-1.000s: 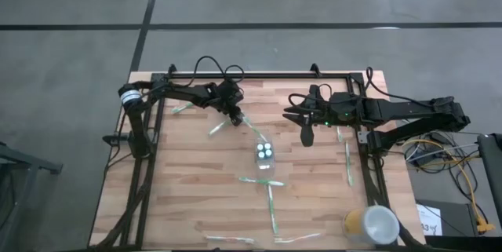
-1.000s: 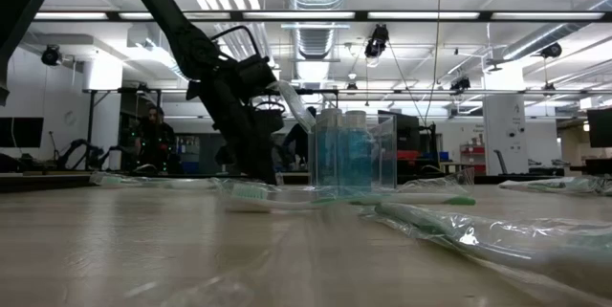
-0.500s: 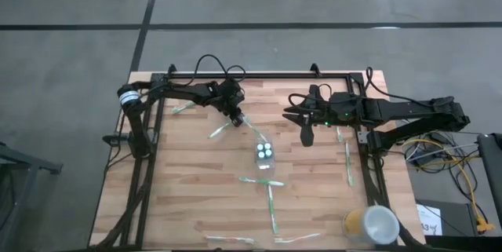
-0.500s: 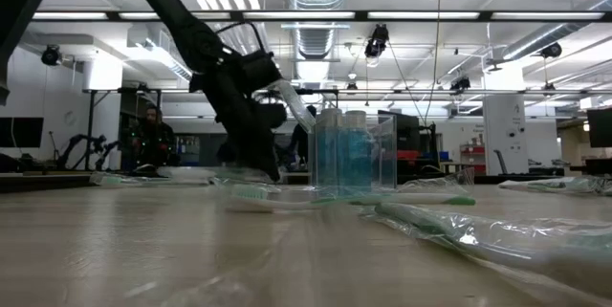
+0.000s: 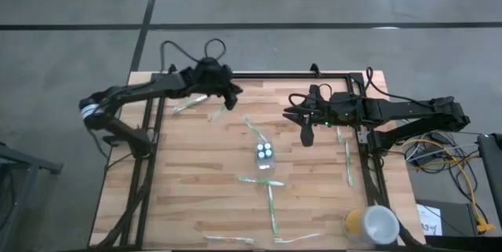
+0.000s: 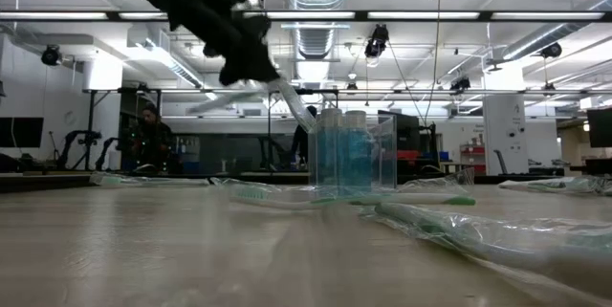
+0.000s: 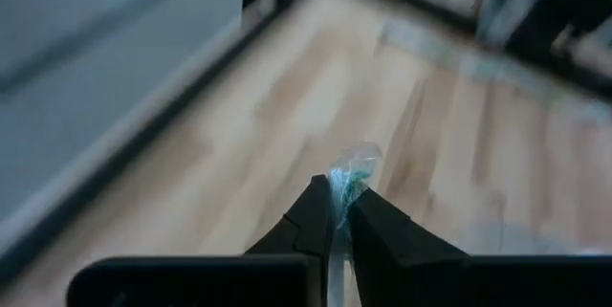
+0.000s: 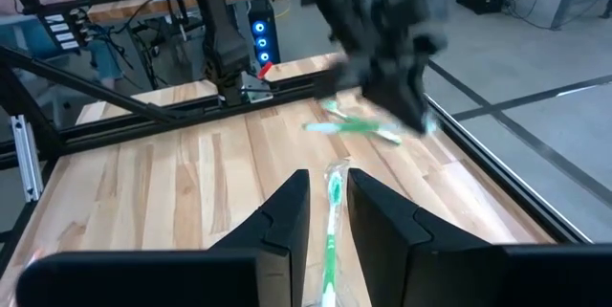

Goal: Pick & Place toothbrushing station
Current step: Put the white green toothbrush into the back side of the transparent organizer

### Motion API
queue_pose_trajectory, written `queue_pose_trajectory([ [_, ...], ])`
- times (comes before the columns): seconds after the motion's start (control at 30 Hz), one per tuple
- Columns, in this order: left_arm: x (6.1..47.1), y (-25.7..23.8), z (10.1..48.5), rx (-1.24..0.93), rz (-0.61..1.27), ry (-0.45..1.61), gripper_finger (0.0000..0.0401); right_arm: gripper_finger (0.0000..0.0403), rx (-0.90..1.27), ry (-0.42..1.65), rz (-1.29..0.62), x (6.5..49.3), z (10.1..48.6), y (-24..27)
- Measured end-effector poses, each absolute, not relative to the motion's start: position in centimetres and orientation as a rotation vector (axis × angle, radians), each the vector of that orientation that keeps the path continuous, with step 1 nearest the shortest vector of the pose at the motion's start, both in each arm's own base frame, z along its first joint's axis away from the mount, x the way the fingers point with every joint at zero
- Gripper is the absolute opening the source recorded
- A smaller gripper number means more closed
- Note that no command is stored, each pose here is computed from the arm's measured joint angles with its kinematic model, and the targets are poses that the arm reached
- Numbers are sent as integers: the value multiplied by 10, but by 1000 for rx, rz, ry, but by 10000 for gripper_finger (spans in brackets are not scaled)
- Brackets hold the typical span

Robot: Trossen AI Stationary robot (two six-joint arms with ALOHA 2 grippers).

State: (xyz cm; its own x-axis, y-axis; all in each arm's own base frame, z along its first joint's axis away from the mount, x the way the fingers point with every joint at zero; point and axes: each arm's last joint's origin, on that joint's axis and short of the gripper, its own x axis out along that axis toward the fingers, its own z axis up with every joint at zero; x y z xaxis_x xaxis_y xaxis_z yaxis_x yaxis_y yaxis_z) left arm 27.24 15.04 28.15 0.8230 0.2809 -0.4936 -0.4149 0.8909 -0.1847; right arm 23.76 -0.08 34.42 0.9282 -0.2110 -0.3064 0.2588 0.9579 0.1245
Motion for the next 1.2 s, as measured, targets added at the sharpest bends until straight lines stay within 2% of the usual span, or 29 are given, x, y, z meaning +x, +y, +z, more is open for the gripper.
queue_pose_trajectory([
  [0.13, 261, 141, 302, -226, 362, 287, 21, 68, 164, 295, -241, 238, 344, -1],
  [0.27, 251, 130, 303, -214, 311, 100, 26, 68, 164, 295, -242, 238, 344, -1],
  [0.47, 235, 117, 279, -205, 197, -165, 25, 68, 164, 295, -242, 238, 344, -1],
  [0.7, 212, 90, 253, -75, 71, -464, 28, 68, 164, 295, -242, 238, 344, -1],
  [1.03, 212, 72, 253, -47, 5, -533, 30, 68, 164, 295, -242, 238, 344, -1],
  [1.2, 221, 67, 256, -45, -20, -487, 27, 68, 164, 295, -242, 238, 344, -1],
])
